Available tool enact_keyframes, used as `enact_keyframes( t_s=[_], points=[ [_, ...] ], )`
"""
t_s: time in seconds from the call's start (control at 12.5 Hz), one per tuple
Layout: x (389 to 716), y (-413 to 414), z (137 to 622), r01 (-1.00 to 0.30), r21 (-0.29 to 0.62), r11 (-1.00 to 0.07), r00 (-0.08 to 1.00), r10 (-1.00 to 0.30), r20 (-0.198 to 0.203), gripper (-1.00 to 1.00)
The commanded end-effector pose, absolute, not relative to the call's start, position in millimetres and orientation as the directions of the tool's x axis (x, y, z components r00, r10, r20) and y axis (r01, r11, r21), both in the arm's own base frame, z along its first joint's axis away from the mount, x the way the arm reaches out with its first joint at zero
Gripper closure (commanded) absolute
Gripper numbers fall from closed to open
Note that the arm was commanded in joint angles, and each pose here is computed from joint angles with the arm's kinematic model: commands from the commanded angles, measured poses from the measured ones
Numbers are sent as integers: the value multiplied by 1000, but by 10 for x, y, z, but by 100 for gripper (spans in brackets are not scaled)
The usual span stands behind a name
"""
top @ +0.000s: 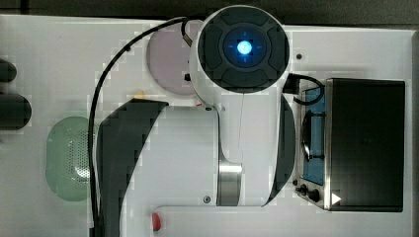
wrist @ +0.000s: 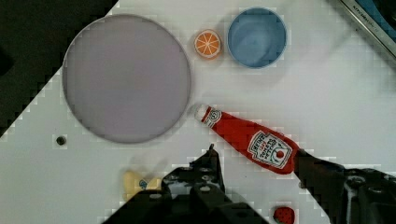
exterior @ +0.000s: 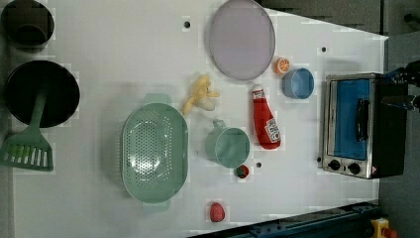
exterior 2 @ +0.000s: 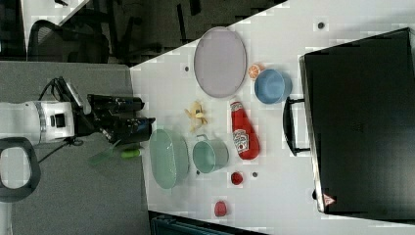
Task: Pick Ketchup from the table and place it in strainer.
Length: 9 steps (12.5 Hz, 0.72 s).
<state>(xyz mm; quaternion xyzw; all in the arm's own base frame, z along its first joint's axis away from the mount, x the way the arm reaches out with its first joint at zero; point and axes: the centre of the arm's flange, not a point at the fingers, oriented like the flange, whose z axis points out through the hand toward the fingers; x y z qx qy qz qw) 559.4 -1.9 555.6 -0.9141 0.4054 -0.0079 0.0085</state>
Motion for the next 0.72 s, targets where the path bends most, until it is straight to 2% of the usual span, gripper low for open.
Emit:
enact_keyframes(
  t_s=[0.08, 0.24, 0.72],
  points=[
    [4944, -162, 6040, -751, 7, -660, 660, -751, -13, -59],
    [4967, -145, 5910, -748, 20, -664, 663, -748, -27, -99],
    [5091, -59, 4968, -695, 58, -717, 713, -697, -73, -100]
  ],
)
